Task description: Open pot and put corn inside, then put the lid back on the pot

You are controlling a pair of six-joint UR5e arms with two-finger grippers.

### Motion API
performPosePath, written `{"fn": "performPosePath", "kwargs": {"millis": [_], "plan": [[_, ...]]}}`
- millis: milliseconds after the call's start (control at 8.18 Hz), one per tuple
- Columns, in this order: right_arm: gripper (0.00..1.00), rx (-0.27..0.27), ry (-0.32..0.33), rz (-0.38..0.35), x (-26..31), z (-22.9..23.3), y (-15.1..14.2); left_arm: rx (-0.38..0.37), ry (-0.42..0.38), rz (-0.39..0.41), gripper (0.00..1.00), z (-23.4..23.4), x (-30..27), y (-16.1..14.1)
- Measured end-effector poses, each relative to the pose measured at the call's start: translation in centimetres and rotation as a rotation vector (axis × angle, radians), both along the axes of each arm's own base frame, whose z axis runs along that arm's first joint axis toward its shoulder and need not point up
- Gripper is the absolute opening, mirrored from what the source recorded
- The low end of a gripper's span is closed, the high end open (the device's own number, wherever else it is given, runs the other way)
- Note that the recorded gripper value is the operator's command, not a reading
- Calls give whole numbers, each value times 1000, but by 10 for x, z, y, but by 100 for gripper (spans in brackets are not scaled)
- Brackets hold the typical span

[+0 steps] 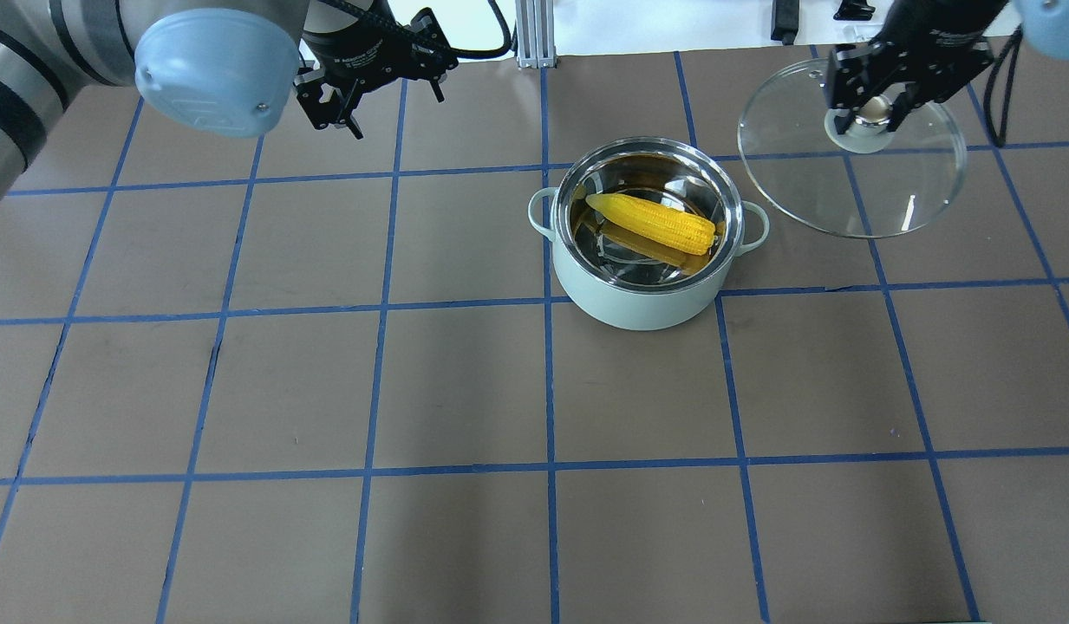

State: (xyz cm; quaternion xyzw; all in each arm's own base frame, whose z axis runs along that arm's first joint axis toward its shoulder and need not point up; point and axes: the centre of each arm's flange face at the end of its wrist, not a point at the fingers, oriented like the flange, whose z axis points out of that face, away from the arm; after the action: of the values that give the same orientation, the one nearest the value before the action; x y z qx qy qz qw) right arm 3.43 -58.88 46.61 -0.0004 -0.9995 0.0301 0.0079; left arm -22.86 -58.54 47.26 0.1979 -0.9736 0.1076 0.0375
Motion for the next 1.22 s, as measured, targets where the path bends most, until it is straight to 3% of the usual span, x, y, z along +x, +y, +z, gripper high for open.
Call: {"fn": "performPosePath", "kwargs": {"millis": [367,611,1222], "plan": [[10,-20,-31,-98,95,-25,-16,75,-81,-123,100,-5,14,13],[9,-6,-79,-163,144,-43,-22,105,-98,-159,100,13,36,27],[9,40,-85,-230,190,-78,-21,126,-129,-298,100,27,86,55]]}}
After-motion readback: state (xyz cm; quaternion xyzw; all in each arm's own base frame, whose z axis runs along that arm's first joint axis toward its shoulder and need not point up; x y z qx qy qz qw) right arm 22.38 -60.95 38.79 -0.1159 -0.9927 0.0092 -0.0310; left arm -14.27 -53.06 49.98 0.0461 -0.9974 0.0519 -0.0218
